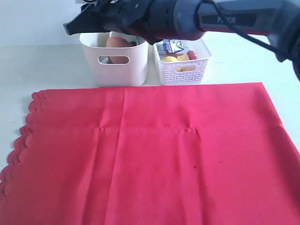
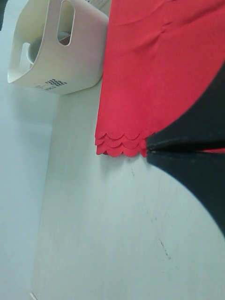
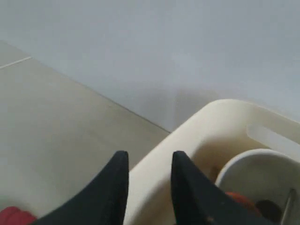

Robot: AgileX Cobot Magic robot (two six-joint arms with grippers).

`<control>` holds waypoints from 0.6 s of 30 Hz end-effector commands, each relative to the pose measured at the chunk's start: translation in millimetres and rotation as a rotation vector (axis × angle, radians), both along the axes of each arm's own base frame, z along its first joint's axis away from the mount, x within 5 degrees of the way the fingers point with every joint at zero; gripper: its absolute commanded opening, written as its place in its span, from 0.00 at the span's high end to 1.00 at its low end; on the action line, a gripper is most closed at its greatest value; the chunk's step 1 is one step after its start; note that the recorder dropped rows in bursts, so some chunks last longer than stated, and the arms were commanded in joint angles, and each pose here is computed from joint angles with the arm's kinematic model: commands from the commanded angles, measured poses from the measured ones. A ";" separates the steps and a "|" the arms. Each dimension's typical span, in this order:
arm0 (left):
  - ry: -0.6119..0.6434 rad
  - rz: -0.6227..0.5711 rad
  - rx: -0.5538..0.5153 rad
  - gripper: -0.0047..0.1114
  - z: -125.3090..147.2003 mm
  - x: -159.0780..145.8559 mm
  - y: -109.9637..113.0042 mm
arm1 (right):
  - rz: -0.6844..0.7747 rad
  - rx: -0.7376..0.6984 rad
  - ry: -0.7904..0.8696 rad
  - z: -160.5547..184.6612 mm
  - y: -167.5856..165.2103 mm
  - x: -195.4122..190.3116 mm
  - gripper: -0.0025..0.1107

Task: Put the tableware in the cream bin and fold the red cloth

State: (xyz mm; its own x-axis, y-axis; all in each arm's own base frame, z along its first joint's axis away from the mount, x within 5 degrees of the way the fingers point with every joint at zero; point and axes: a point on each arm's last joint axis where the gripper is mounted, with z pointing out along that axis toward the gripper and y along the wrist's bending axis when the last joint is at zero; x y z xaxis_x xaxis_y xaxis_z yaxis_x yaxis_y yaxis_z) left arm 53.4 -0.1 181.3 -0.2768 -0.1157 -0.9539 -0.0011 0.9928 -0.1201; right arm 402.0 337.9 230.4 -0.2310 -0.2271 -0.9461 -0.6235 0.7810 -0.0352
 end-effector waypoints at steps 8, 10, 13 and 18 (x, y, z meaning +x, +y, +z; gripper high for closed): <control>-0.007 -0.001 -0.005 0.96 -0.4 -0.2 -0.2 | 0.243 -0.018 0.099 53.5 -2.2 -33.8 0.70; -0.007 -0.001 -0.005 0.96 -0.4 -0.2 -0.2 | 0.272 -0.032 0.113 58.8 -3.4 -38.8 0.70; -0.007 -0.001 -0.005 0.96 -0.4 -0.2 -0.2 | 0.287 -0.056 0.141 66.2 -7.1 -44.9 0.70; -0.007 -0.001 -0.005 0.96 -0.4 -0.2 -0.2 | 0.252 -0.137 0.219 70.0 -17.2 -51.2 0.71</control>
